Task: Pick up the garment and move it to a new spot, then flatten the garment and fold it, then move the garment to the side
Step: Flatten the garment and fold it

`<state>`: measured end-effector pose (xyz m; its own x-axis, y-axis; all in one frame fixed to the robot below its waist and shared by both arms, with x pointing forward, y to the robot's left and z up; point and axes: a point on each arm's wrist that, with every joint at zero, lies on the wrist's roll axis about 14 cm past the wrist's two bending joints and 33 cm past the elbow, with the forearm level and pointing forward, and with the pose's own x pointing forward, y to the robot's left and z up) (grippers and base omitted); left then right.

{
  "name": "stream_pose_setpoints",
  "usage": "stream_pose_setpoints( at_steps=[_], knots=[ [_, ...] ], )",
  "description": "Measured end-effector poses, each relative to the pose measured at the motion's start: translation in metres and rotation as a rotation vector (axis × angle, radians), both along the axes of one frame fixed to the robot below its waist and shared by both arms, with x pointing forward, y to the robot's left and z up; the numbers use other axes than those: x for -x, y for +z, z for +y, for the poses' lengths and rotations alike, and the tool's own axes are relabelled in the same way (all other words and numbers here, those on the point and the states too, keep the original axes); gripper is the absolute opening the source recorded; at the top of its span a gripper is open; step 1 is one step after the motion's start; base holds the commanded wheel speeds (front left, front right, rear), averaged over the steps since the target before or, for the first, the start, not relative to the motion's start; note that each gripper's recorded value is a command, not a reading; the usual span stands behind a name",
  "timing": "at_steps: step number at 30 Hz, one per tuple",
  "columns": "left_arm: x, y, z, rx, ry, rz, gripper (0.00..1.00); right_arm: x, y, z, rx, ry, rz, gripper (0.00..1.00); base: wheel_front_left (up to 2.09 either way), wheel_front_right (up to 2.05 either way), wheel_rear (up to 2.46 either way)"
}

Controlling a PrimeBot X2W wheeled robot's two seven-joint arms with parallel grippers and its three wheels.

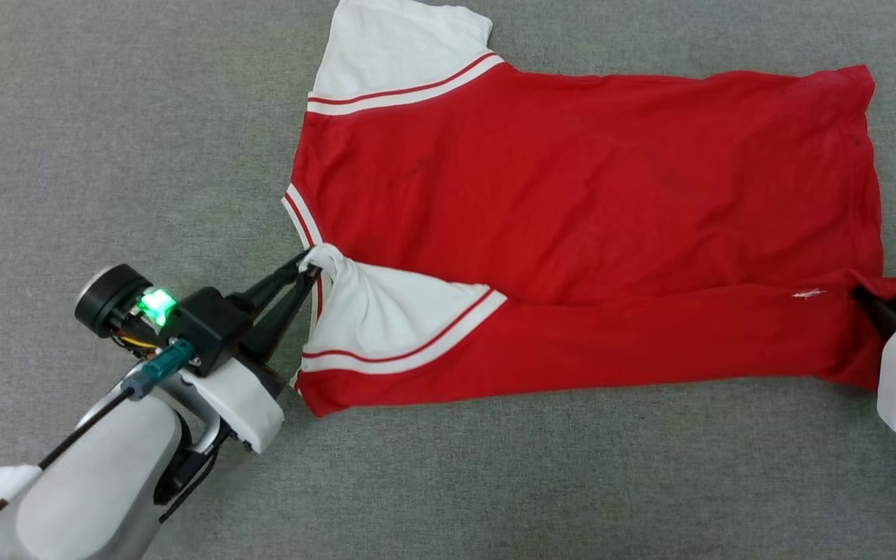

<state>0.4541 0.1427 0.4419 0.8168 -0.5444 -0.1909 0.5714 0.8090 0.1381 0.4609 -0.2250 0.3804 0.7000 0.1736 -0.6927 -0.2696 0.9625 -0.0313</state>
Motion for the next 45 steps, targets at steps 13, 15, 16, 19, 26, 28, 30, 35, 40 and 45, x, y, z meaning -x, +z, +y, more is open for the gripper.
stream_pose_setpoints(
  at_steps=[13, 15, 16, 19, 26, 28, 30, 35, 40, 45],
  knots=[
    [-0.001, -0.012, 0.018, 0.014, 0.111, 0.059, 1.0, 0.001, 0.013, 0.006, 0.0, 0.0, -0.057, 1.0, 0.0, 0.0, 0.0],
    [0.002, -0.01, 0.026, 0.034, 0.167, 0.067, 1.0, 0.001, 0.024, 0.008, 0.01, 0.011, -0.089, 1.0, 0.0, 0.0, 0.0],
    [0.005, -0.012, 0.03, 0.05, 0.2, 0.085, 1.0, 0.001, 0.03, 0.008, 0.014, 0.014, -0.105, 1.0, 0.0, 0.0, 0.0],
    [0.013, -0.006, 0.037, 0.135, 0.28, 0.105, 1.0, 0.004, 0.046, 0.003, 0.024, 0.0, -0.147, 1.0, 0.0, 0.0, 0.0],
    [0.039, 0.011, 0.056, 0.282, 0.479, 0.159, 1.0, 0.031, 0.069, 0.008, -0.001, -0.037, -0.186, 1.0, 0.0, 0.0, 0.0],
    [0.054, 0.007, 0.051, 0.317, 0.5, 0.221, 1.0, 0.04, 0.07, 0.01, -0.005, -0.044, -0.178, 1.0, 0.0, 0.0, 0.0],
    [0.067, 0.003, 0.044, 0.332, 0.505, 0.276, 1.0, 0.047, 0.07, 0.011, -0.007, -0.056, -0.171, 1.0, 0.0, 0.0, 0.0],
    [0.089, -0.007, 0.02, 0.317, 0.459, 0.397, 1.0, 0.06, 0.071, 0.009, -0.007, -0.094, -0.154, 1.0, 0.0, 0.0, 0.0],
    [0.088, -0.013, 0.012, 0.302, 0.452, 0.455, 1.0, 0.064, 0.071, 0.01, -0.019, -0.116, -0.15, 1.0, 0.0, 0.0, 0.0],
    [0.08, -0.03, 0.009, 0.255, 0.451, 0.511, 1.0, 0.064, 0.065, 0.008, -0.014, -0.127, -0.133, 1.0, 0.0, 0.0, 0.0]
  ],
)
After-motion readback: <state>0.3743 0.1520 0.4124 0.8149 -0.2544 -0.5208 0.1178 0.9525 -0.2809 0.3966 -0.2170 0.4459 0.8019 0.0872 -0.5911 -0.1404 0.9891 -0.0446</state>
